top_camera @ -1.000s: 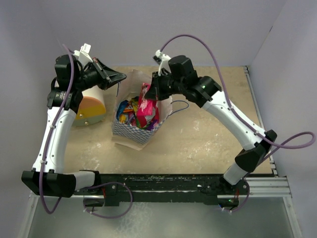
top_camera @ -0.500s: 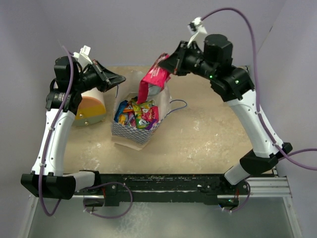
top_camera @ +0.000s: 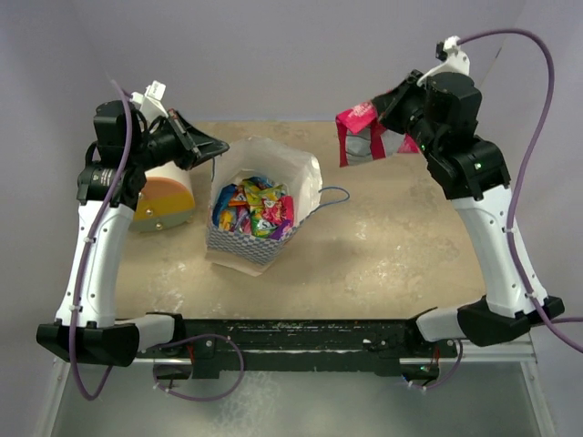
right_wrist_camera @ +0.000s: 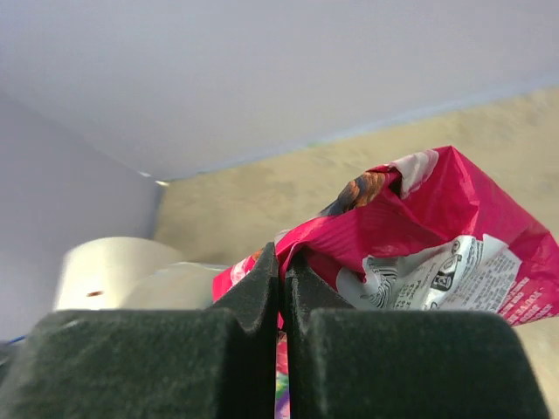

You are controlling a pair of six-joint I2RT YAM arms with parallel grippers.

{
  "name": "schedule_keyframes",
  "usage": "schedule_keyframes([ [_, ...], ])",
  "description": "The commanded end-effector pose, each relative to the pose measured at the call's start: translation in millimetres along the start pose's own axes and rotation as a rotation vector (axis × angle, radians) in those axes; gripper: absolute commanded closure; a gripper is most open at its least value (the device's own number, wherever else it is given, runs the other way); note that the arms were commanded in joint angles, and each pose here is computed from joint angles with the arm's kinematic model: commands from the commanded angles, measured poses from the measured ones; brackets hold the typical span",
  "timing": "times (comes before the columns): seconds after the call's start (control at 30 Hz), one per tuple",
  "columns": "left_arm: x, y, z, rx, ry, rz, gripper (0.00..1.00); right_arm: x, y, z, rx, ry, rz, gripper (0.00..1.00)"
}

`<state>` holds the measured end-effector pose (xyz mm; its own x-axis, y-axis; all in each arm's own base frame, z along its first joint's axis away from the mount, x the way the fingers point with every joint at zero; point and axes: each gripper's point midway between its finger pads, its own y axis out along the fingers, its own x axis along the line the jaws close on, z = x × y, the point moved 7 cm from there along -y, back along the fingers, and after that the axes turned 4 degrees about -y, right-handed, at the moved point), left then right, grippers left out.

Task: Take the snacks out of the paper bag
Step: Place the snack at the center of the board.

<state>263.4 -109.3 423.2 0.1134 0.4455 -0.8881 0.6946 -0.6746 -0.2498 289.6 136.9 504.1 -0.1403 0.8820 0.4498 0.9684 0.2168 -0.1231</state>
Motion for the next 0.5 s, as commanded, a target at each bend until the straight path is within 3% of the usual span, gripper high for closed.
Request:
schedule_keyframes([
  [0.0,-31,-13,-3,-0.014,0.126,0.11,1.0,-53,29,24,0.016,0.025,0.169,1.0],
  [0.27,-30,-9,-6,0.009,0.153,0.108,1.0,-125,88,66,0.049,0.155,0.286,1.0],
  [0.47,-32,-4,-10,0.028,0.162,0.123,1.0,-172,142,63,0.042,0.246,0.289,1.0],
])
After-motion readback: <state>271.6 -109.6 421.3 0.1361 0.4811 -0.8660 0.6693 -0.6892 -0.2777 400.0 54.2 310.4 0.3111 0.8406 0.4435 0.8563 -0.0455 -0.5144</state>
